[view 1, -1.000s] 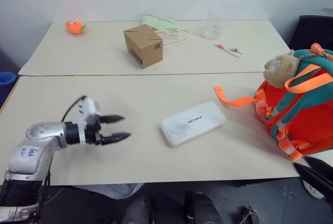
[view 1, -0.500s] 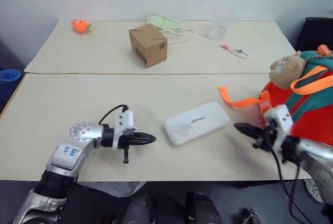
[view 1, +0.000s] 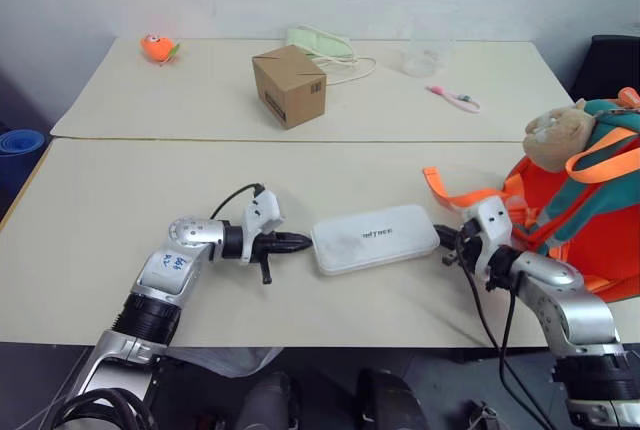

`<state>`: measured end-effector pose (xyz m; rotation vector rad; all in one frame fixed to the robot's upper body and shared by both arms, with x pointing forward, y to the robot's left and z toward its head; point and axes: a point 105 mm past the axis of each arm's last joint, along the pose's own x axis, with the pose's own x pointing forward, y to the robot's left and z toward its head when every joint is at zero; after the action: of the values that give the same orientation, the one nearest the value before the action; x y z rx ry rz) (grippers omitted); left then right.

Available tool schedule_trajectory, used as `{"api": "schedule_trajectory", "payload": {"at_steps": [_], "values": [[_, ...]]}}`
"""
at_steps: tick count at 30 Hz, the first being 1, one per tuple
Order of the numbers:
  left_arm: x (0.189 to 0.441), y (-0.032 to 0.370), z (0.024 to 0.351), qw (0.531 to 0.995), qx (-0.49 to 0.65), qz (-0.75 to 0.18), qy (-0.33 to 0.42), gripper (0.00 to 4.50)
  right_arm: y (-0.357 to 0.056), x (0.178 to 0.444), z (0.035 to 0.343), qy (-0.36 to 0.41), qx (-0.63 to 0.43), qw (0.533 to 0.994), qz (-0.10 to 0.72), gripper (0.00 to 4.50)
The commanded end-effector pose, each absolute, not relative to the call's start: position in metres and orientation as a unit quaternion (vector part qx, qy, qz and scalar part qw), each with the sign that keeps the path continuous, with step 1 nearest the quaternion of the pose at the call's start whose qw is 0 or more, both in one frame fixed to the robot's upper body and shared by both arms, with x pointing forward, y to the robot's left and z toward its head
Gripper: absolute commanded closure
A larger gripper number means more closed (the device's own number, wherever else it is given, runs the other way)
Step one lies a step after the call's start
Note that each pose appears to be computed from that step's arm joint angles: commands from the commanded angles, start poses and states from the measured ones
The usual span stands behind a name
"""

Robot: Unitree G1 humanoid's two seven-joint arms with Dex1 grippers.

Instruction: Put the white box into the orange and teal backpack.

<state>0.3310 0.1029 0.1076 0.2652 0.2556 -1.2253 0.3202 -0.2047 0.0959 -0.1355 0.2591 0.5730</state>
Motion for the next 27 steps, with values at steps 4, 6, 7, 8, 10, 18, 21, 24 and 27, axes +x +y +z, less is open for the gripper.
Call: {"api": "schedule_trajectory", "payload": {"at_steps": [4,6,7,8,10,18,21,24,27], "values": [[0.340,0.116,0.119,0.815,0.096,-0.557,0.131,4.48,-0.203,0.310,0.115,0.103,-0.059,0.956,0.268,4.50],[0.342,0.131,0.115,0.822,0.067,-0.538,0.174,3.87,-0.210,0.310,0.116,0.105,-0.063,0.961,0.248,4.50],[0.341,0.137,0.114,0.820,0.035,-0.533,0.203,3.54,-0.212,0.310,0.116,0.107,-0.065,0.962,0.243,4.50],[0.339,0.141,0.114,0.817,0.007,-0.531,0.224,3.24,-0.213,0.311,0.115,0.108,-0.066,0.962,0.241,4.50],[0.335,0.145,0.116,0.804,-0.066,-0.524,0.273,2.58,-0.212,0.311,0.115,0.110,-0.068,0.962,0.242,4.50],[0.332,0.113,0.119,0.752,-0.224,-0.489,0.380,0.09,-0.201,0.311,0.109,0.109,-0.066,0.957,0.259,4.50],[0.329,0.093,0.110,0.737,-0.223,-0.491,0.407,0.02,-0.193,0.312,0.108,0.105,-0.063,0.955,0.269,4.50],[0.328,0.069,0.104,0.730,-0.203,-0.512,0.405,0.02,-0.183,0.313,0.109,0.096,-0.062,0.954,0.279,4.50],[0.331,0.047,0.104,0.730,-0.204,-0.524,0.389,0.02,-0.186,0.314,0.115,0.077,-0.062,0.964,0.248,4.50]]}}
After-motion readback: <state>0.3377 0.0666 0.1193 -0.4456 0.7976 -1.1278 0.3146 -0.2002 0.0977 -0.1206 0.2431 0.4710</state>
